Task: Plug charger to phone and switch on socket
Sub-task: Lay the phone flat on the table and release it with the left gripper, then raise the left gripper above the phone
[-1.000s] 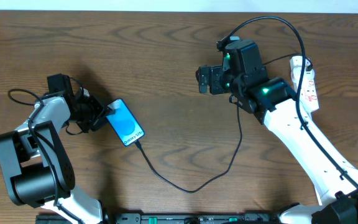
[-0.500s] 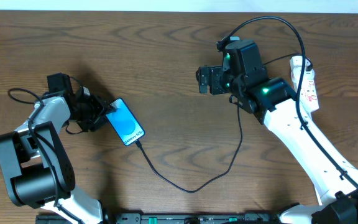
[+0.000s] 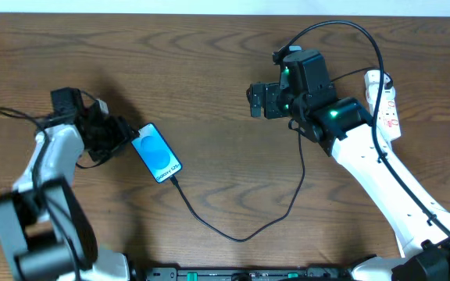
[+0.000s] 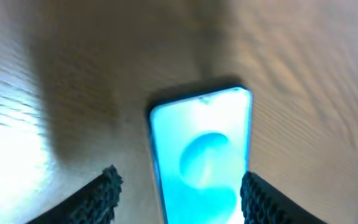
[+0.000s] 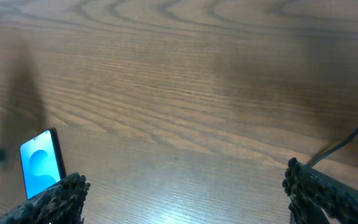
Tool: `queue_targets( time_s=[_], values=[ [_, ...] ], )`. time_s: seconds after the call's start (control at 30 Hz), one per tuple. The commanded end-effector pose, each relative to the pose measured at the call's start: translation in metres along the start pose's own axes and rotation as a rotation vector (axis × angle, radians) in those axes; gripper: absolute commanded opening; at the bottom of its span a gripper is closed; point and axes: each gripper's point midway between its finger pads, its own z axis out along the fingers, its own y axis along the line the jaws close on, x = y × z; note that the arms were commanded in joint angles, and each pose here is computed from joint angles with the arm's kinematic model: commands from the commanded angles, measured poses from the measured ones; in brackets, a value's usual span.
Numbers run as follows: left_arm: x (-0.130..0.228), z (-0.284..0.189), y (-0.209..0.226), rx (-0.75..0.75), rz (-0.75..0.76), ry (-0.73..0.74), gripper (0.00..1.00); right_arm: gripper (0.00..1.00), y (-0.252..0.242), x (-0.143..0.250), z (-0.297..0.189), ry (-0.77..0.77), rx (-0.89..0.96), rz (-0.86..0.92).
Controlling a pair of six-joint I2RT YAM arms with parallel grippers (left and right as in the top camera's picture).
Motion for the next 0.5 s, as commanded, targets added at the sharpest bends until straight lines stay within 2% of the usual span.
queue_targets(
  time_s=[0.0, 0.13, 0.3, 0.33, 0.47],
  values=[
    [-0.008, -0.035, -0.015, -0.004, 0.213, -0.092, 0.65, 0.99, 0.002, -0.005, -0.006, -0.018, 0.003, -0.022],
    [0.0, -0.069, -0.04, 0.011, 0.409, -0.162, 0.65, 0.99, 0.001, -0.001, -0.006, -0.002, 0.009, -0.022],
    [-0.002, -0.103, -0.072, 0.043, 0.507, -0.294, 0.66, 0.99, 0.0, 0.0, -0.006, 0.004, 0.01, -0.021],
    [-0.002, -0.108, -0.075, 0.047, 0.516, -0.311, 0.98, 0.99, 0.0, 0.001, -0.006, 0.005, 0.011, -0.021],
    [-0.002, -0.116, -0.079, 0.051, 0.529, -0.341, 0.98, 0.99, -0.001, 0.002, -0.006, 0.011, 0.013, -0.022]
  ],
)
